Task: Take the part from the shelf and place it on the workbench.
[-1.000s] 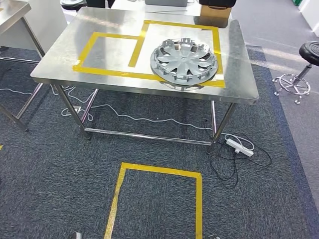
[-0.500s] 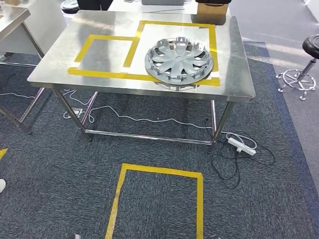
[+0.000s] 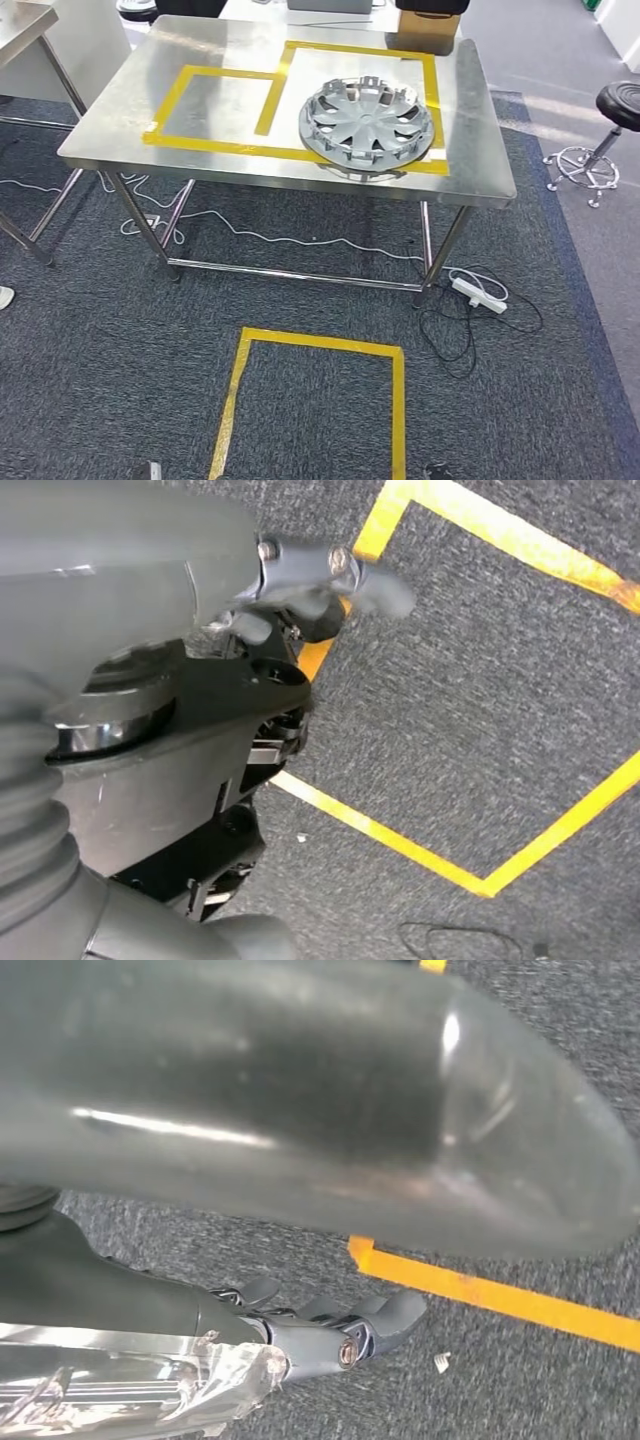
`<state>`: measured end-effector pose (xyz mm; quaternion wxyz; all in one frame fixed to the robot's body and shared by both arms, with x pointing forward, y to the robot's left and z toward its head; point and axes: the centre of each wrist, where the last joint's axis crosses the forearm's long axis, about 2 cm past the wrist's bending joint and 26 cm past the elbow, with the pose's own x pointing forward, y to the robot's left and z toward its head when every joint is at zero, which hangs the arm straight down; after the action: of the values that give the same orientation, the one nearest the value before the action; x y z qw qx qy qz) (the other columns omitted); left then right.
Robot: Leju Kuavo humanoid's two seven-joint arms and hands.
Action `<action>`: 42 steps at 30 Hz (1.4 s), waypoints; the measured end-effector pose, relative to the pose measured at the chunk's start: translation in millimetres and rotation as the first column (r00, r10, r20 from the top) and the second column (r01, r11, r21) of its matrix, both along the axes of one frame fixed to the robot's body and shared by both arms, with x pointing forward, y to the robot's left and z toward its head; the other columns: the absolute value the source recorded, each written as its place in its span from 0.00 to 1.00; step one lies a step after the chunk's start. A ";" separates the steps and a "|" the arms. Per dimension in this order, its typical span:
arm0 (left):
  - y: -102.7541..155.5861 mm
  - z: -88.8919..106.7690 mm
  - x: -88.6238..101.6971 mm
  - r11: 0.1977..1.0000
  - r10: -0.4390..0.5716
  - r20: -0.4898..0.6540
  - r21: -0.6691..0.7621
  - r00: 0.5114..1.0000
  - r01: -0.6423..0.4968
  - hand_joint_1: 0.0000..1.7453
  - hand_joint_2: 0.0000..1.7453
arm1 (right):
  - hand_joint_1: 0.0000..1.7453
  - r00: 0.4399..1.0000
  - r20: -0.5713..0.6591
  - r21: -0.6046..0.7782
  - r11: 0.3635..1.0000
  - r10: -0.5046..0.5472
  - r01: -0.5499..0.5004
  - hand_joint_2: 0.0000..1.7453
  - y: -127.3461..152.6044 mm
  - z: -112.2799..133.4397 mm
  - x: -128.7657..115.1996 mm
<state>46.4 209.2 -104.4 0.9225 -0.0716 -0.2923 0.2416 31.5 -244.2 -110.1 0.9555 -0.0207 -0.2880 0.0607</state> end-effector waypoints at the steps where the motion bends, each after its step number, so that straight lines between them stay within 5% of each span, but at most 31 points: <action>1: 0.0 0.0 0.0 1.000 0.000 0.000 0.000 1.000 0.000 0.00 1.00 | 0.00 1.000 0.000 0.000 1.000 0.000 0.000 0.00 0.0 0.0 0.0; 42: 0.0 0.0 0.0 1.000 0.000 0.000 0.000 1.000 0.000 0.00 1.00 | 0.00 1.000 0.000 0.000 1.000 0.000 0.000 0.00 0.0 0.0 0.0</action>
<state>46.4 209.2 -104.4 0.9225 -0.0716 -0.2923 0.2416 31.5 -244.2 -110.1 0.9555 -0.0207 -0.2880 0.0607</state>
